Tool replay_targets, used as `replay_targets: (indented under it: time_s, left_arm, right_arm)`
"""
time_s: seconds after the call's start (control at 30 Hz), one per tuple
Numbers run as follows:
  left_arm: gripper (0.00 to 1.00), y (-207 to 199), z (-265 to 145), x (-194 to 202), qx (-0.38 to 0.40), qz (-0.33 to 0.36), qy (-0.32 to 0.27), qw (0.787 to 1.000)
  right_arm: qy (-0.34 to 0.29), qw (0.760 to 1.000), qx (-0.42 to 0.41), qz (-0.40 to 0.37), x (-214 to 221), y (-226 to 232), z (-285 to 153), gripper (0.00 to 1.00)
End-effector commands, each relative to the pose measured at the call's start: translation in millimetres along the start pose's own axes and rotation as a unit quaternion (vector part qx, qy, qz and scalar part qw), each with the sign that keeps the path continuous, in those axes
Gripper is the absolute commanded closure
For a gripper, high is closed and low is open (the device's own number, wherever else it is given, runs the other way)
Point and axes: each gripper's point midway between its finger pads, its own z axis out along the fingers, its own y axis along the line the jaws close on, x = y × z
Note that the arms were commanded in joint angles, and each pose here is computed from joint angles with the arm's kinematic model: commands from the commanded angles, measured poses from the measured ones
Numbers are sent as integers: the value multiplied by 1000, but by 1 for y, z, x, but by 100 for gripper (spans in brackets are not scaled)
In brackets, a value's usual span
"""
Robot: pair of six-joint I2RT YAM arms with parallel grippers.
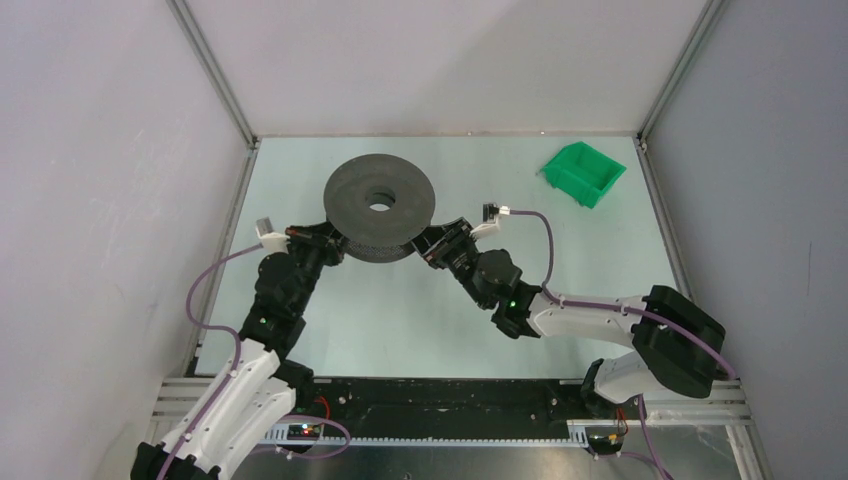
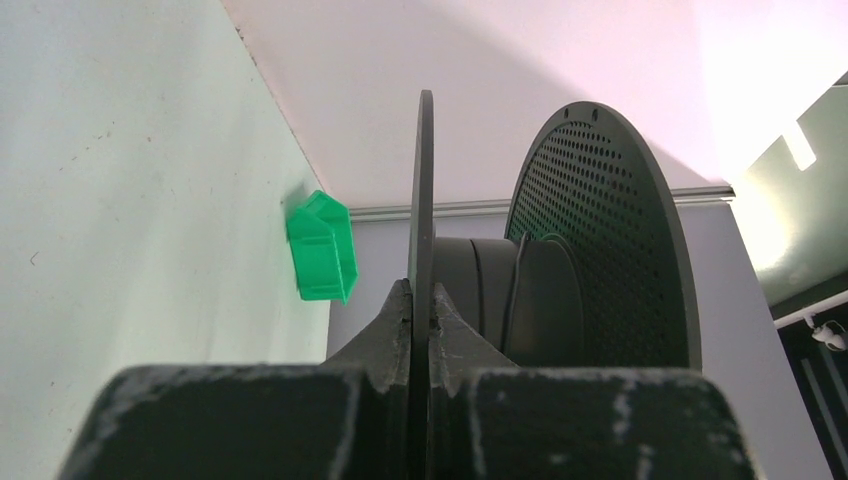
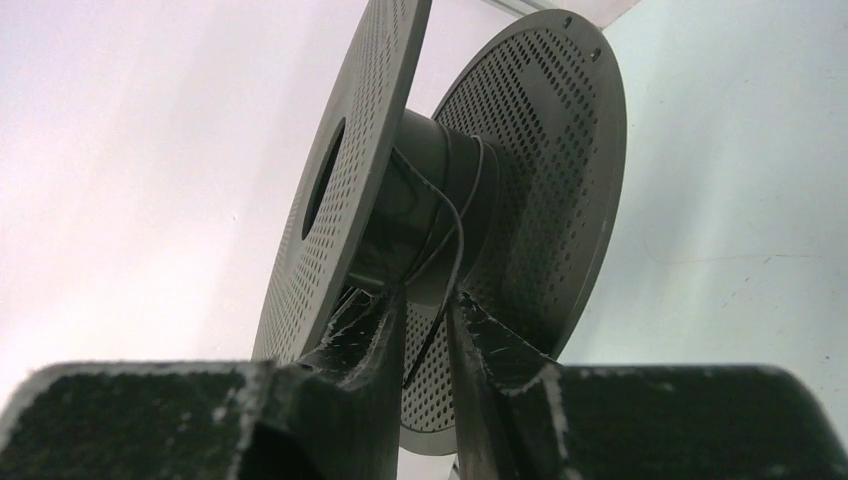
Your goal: Wrap the cables
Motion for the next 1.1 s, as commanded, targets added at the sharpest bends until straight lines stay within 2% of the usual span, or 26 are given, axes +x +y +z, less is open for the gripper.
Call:
replay_targets:
  time_s: [0.0,0.83,0.9,1.07]
  left_arm:
    - [100,-64,-15,5,114,-40,21,992]
    - [100,-64,-17,2,118,-31,13,992]
    - [100,-64,-17,2,118,-30,14,992]
    - [100,-66,-17,3,119,-28,15,992]
  right_arm:
    - [9,999,24,-26,0,-19,-5,74]
    - [15,998,22,-48,-17,-5,-27,68]
    - [12,998,22,-55,-20,-4,-29,70]
    - [13,998,14,-61,-20,1,-30,85]
